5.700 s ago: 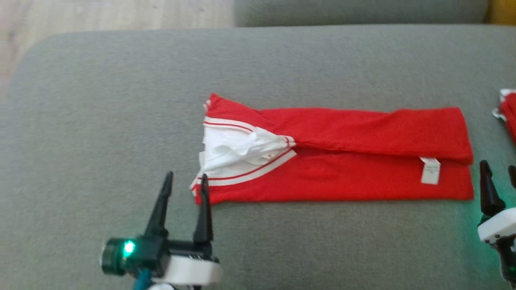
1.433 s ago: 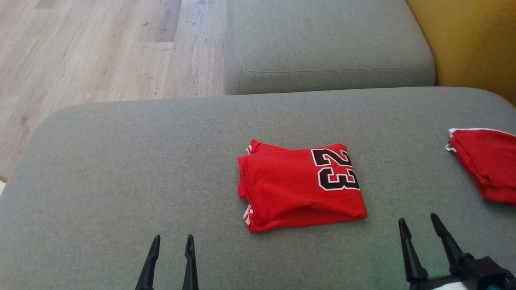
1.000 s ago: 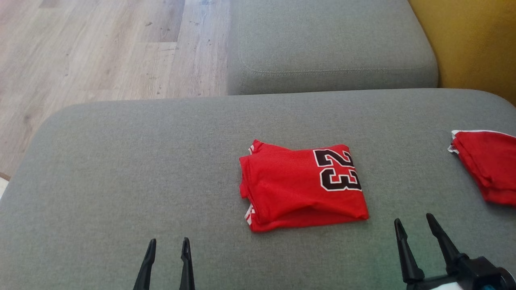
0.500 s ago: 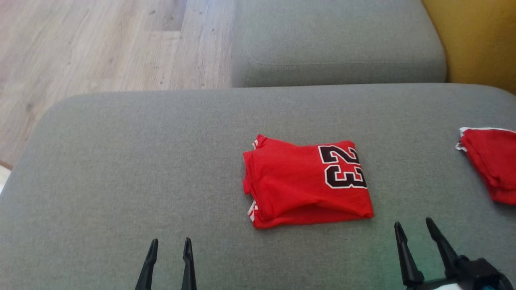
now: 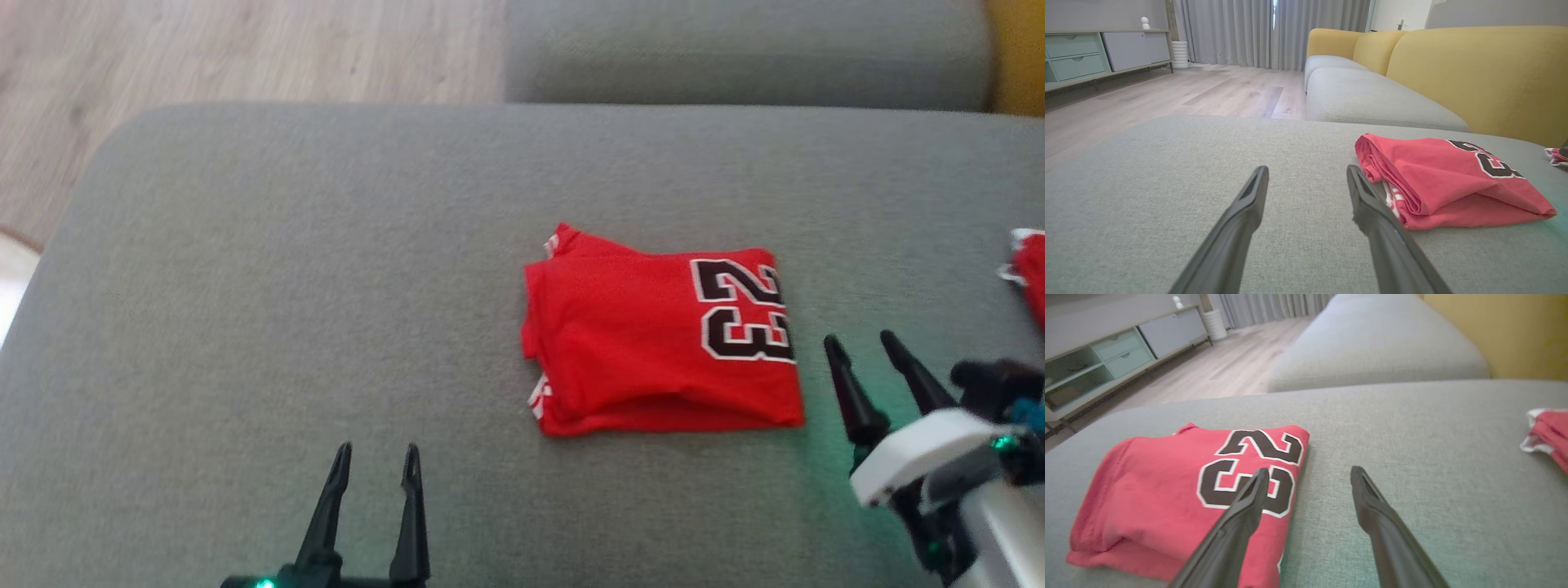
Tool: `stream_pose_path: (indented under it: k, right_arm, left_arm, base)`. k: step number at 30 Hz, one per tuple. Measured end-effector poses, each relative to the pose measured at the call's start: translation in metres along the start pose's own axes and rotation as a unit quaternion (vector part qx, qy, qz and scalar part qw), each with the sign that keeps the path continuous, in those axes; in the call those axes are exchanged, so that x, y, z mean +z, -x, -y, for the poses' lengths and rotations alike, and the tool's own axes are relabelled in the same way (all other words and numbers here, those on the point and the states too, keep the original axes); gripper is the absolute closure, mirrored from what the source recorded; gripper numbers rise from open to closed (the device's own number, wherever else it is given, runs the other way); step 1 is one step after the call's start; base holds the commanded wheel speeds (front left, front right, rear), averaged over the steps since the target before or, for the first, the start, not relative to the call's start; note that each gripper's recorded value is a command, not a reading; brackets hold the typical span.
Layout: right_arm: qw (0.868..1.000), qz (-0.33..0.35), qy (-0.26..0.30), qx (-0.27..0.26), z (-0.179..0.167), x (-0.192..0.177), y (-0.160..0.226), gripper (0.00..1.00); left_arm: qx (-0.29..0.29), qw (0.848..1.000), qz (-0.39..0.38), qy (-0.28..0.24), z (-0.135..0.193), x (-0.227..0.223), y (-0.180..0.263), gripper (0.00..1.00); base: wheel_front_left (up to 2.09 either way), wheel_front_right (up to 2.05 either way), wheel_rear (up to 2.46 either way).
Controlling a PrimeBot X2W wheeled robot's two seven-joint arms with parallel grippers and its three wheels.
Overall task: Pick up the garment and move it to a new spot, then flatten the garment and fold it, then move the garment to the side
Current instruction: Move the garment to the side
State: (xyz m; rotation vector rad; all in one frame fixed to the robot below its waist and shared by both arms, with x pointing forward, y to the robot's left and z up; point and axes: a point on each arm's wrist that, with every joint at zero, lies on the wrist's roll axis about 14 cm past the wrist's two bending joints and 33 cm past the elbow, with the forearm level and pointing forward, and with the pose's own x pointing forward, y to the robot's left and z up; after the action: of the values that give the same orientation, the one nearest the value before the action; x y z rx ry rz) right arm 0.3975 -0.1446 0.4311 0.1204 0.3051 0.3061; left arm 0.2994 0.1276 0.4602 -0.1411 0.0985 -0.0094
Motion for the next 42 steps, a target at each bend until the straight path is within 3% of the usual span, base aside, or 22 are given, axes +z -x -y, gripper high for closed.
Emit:
stream_pose_path:
  k: [5,9,10,11,12,13,19,28,35,42]
  right_arm:
    - [0.996,-0.067,-0.062,0.005,0.004,-0.02,-0.025,0.0]
    - [0.988,-0.134,-0.078,0.022,-0.006,-0.05,-0.034,0.04]
    - [0.985,-0.146,-0.082,0.026,-0.009,-0.056,-0.035,0.21]
    - [0.984,-0.154,-0.088,0.031,-0.012,-0.06,-0.037,0.45]
    - [0.983,-0.157,-0.095,0.034,-0.015,-0.061,-0.04,0.79]
    - [0.982,-0.158,-0.099,0.037,-0.016,-0.061,-0.044,1.0]
    - [0.986,-0.131,-0.091,0.038,-0.004,-0.043,-0.057,1.0]
    - [0.995,-0.089,0.017,-0.038,0.104,0.026,-0.044,1.0]
    - [0.981,-0.104,0.075,-0.147,0.205,0.058,-0.001,1.0]
    - [0.956,-0.123,0.115,-0.241,0.277,0.086,0.039,1.0]
  left_arm:
    - [0.013,1.0,-0.005,0.007,-0.005,-0.002,-0.007,0.0]
    - [0.026,1.0,-0.013,0.008,-0.009,-0.005,-0.009,0.0]
    - [0.028,0.999,-0.014,0.009,-0.01,-0.006,-0.01,0.0]
    - [0.031,0.999,-0.016,0.009,-0.011,-0.006,-0.012,0.0]
    - [0.034,0.999,-0.016,0.009,-0.012,-0.006,-0.014,0.0]
    - [0.034,0.999,-0.017,0.009,-0.012,-0.007,-0.015,0.0]
    - [0.021,0.999,-0.024,0.008,-0.004,-0.01,-0.026,0.0]
    - [-0.04,0.999,-0.012,0.028,0.03,-0.003,-0.064,0.0]
    - [-0.08,0.995,-0.015,0.052,0.054,-0.008,-0.097,0.0]
    - [-0.094,0.994,-0.022,0.048,0.06,-0.021,-0.121,0.0]
  base:
    - [0.0,0.0,0.0]
    - [0.0,0.0,0.0]
    - [0.0,0.0,0.0]
    - [0.0,0.0,0.0]
    - [0.0,0.0,0.0]
    - [0.0,0.0,0.0]
    - [0.0,0.0,0.0]
    - [0.0,0.0,0.0]
    - [0.0,0.0,0.0]
    - [0.0,0.0,0.0]
